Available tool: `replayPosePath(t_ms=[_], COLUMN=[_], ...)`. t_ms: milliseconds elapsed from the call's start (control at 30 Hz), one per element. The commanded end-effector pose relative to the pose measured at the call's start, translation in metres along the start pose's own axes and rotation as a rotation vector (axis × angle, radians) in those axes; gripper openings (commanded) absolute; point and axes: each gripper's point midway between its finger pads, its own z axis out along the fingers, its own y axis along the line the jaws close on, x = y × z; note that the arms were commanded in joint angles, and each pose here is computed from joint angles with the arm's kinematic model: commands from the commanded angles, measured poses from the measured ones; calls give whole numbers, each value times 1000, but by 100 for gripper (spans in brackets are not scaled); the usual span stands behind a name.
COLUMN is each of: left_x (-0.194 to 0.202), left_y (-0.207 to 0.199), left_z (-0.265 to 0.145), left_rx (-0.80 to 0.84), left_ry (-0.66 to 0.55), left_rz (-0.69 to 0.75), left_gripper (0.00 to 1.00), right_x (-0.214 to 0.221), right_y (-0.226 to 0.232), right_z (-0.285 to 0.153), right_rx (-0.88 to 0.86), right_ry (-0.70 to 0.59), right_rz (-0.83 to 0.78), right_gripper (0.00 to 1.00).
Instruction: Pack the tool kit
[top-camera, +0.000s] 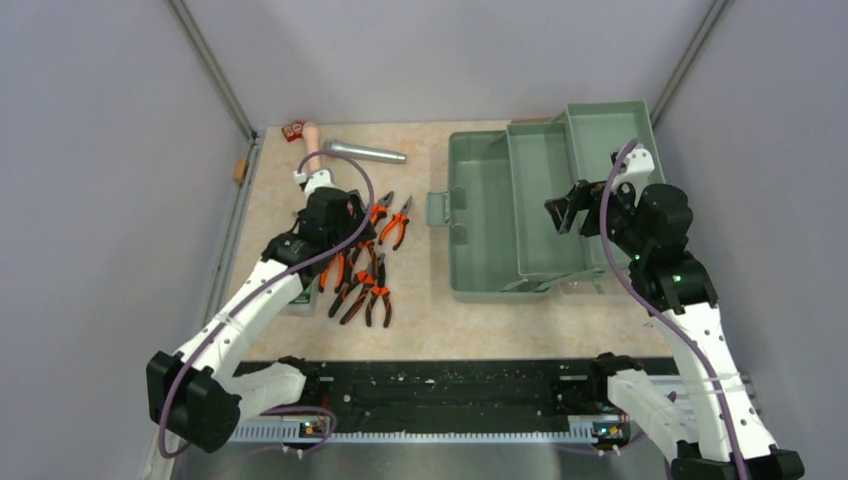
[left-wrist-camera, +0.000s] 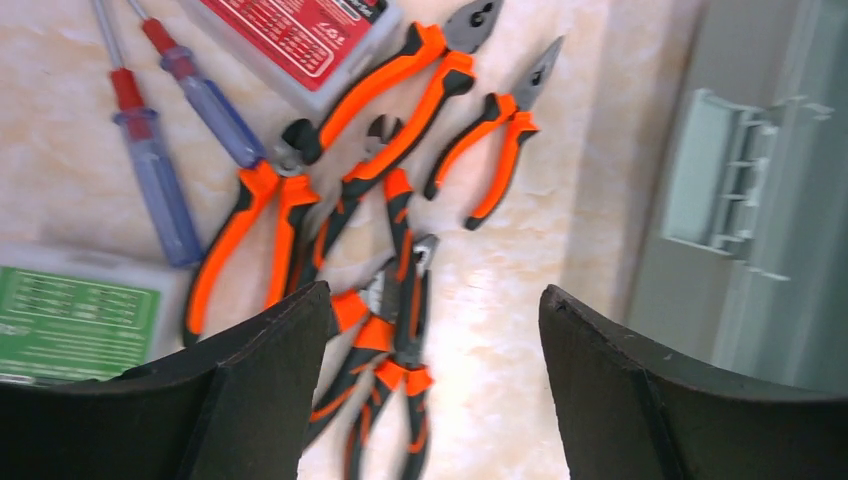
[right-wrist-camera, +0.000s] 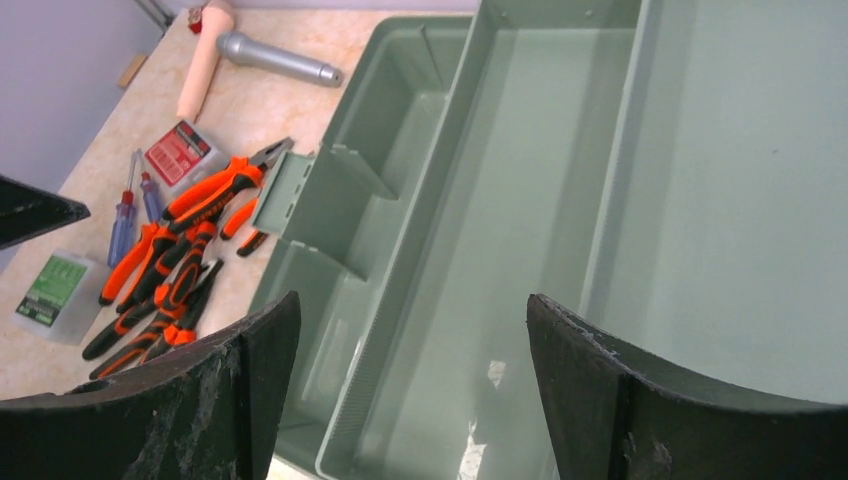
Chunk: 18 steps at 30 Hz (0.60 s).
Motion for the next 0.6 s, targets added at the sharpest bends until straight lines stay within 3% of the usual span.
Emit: replayPosePath(t_ms=[0, 233, 567], left_x=[-4, -9, -2], left_y=[19, 9, 12], left_z=[15, 85, 162], left_rx=[-96, -159, -148], left_ry=[4, 109, 293], left_rz=[216, 420, 416], left_gripper=[78, 67, 52], right_x=[-10, -4, -4], right_y=[15, 21, 14], right_z=[-2, -8, -20], right_rx=[-72, -103, -47], right_ry=[-69, -110, -174], right_rz=[-35, -45, -87], right_gripper=[82, 82, 83])
